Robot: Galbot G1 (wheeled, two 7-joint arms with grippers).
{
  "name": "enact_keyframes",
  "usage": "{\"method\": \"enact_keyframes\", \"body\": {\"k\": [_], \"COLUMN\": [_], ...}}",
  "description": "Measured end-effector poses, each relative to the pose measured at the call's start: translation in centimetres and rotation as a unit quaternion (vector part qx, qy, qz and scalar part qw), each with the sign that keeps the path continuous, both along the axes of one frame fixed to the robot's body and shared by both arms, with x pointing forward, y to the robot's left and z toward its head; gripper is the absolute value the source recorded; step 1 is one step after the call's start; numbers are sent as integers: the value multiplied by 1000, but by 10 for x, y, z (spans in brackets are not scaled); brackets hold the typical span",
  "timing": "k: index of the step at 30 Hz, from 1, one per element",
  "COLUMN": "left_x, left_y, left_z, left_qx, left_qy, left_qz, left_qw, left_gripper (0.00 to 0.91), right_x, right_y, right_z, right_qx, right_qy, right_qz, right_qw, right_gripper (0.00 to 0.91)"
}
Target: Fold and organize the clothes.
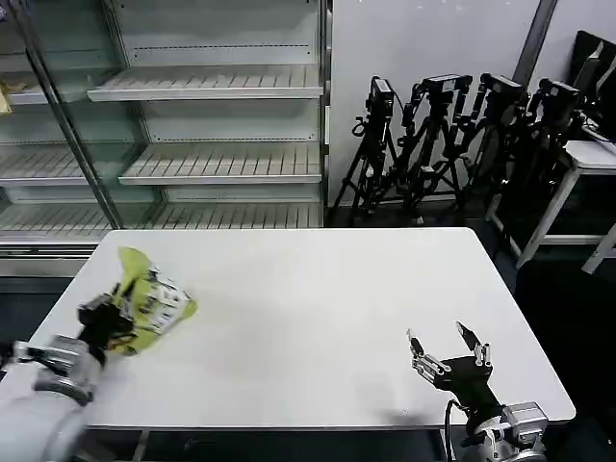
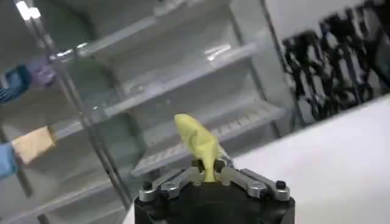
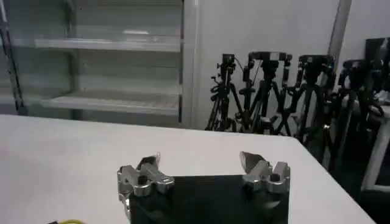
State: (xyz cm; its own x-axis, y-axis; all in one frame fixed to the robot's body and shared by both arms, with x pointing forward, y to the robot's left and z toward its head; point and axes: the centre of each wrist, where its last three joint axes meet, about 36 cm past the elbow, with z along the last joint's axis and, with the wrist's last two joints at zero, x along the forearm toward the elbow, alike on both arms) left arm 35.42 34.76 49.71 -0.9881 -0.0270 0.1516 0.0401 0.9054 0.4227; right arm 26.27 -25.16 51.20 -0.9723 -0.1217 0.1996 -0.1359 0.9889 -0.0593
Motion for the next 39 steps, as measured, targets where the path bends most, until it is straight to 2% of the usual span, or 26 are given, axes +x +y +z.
{"method": "enact_keyframes", "body": {"k": [6, 15, 30, 32, 33, 39], "left_x": [-5, -13, 9, 12, 13, 20], "left_y": [-47, -110, -194, -203, -208, -228], "left_z": [-35, -57, -72, -71, -70, -64], "left_qx": [26, 2, -139, -158, -168, -223], "left_qy": [9, 30, 119, 126, 128, 131], "left_qz": [-45, -96, -81, -85, -87, -110], "left_qw": [999, 995, 980, 976, 974, 960], "left_gripper": [30, 30, 30, 635, 907, 907], "right_x": [-3, -9, -13, -13, -13, -13], "right_y": [-2, 0, 0, 0, 0, -1], "right_z": [4, 6, 11, 12, 12, 13], "right_qx": [-9, -12, -15, -15, -14, -15], "right_qy": [-4, -5, -7, -7, -8, -9], "right_qz": [1, 2, 4, 5, 4, 2], "right_qw": [1000, 1000, 1000, 1000, 1000, 1000], "right_gripper": [907, 907, 907, 907, 907, 907]}}
